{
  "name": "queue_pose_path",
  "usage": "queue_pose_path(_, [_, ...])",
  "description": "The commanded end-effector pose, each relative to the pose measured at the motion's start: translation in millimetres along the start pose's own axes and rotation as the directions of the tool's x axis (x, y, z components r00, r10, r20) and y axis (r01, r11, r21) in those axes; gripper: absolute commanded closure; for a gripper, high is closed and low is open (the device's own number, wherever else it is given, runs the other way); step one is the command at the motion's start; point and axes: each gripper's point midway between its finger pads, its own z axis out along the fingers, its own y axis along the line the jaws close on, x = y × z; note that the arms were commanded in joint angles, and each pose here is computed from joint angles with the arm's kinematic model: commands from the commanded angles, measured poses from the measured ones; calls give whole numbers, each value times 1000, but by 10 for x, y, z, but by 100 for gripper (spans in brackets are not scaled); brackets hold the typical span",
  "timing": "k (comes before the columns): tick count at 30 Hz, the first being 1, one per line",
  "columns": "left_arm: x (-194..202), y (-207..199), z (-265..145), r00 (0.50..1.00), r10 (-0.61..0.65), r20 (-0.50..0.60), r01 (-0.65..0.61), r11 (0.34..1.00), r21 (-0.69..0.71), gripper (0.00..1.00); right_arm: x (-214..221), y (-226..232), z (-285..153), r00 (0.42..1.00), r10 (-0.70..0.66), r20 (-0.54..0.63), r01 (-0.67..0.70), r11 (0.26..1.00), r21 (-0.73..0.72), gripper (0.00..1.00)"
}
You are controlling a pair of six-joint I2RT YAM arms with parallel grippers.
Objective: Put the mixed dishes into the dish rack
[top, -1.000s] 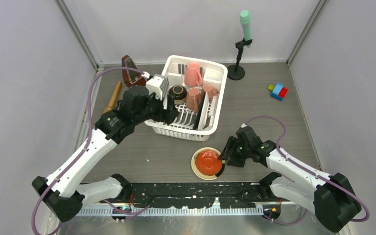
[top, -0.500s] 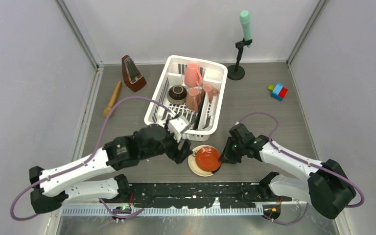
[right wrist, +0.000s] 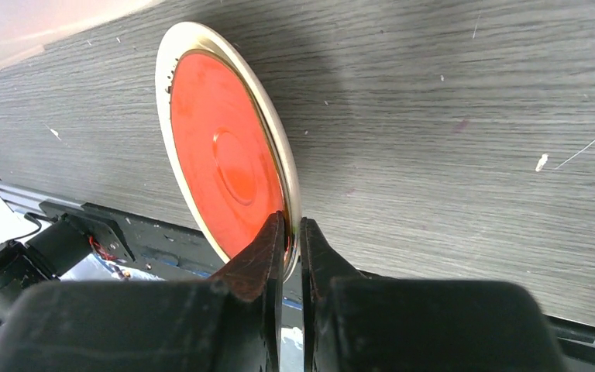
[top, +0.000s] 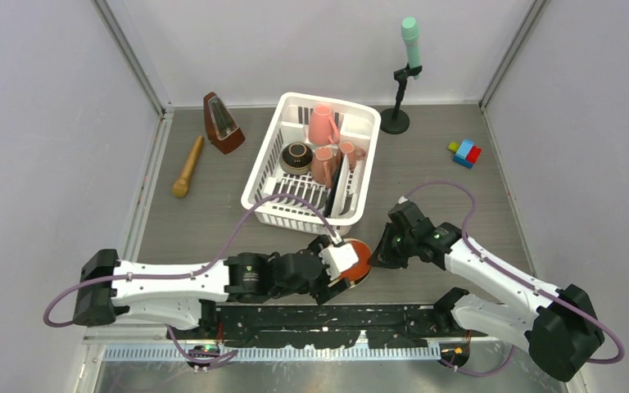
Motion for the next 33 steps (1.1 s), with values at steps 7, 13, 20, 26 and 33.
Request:
queue_pose_path(7, [140, -181, 404, 982, 82, 172, -89, 995, 34, 38, 6, 200, -67, 999, 44, -14, -45, 996, -82, 100])
queue_pose_path(13, [353, -334, 381, 954, 227, 197, -256, 957, 140, 37, 63, 231, -76, 995, 84, -45, -88, 991, -97, 100])
queue_pose_path(20, [635, -412, 381, 948, 271, 169, -303, 931, 205, 57, 76, 276, -48, 990, 129, -57, -135, 983, -121, 100])
queue_pose_path(26, [691, -292, 473, 940, 309, 145, -328, 935, 131, 62, 100, 307, -61, 988, 137, -73, -146, 980, -136, 99])
queue_pose_path(33, [785, -239, 598, 920, 382, 91, -390, 916, 98, 78, 101, 340, -78, 987, 141, -80, -152, 978, -145, 99])
